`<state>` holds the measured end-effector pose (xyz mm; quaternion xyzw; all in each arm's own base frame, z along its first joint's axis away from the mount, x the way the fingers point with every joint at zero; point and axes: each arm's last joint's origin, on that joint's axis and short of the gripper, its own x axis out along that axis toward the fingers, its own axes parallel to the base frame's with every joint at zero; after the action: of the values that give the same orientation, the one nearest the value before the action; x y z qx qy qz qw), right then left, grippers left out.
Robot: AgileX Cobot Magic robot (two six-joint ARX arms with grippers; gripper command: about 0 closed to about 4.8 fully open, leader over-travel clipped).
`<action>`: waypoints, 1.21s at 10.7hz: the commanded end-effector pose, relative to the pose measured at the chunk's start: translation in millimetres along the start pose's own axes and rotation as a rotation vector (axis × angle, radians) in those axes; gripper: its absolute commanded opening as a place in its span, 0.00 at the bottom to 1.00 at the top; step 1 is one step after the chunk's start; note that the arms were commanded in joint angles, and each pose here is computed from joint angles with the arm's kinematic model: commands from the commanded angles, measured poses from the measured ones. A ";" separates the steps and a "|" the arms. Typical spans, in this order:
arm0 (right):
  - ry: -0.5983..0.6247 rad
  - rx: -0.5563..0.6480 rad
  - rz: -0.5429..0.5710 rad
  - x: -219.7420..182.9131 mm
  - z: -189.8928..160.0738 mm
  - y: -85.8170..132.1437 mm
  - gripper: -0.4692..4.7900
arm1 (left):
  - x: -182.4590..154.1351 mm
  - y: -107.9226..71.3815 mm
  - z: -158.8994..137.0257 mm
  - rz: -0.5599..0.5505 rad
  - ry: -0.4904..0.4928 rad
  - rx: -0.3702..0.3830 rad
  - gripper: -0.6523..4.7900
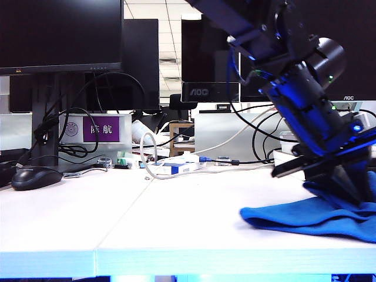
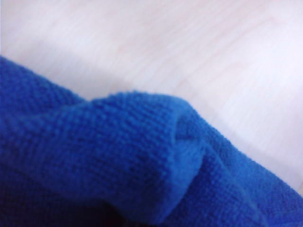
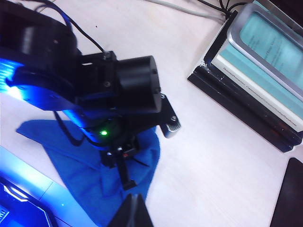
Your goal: Wipe the table from left to right using the rag.
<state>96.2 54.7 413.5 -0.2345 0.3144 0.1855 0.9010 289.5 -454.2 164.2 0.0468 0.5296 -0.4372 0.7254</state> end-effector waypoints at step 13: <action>-0.021 0.014 -0.002 -1.8 1.5 -0.7 0.09 | 25.2 -26.2 21.5 -0.150 -0.149 -0.007 0.11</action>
<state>96.4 54.8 413.6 -0.2334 0.3145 0.1851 0.9013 290.5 -493.9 158.9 -0.0232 0.4855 -0.4838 0.7278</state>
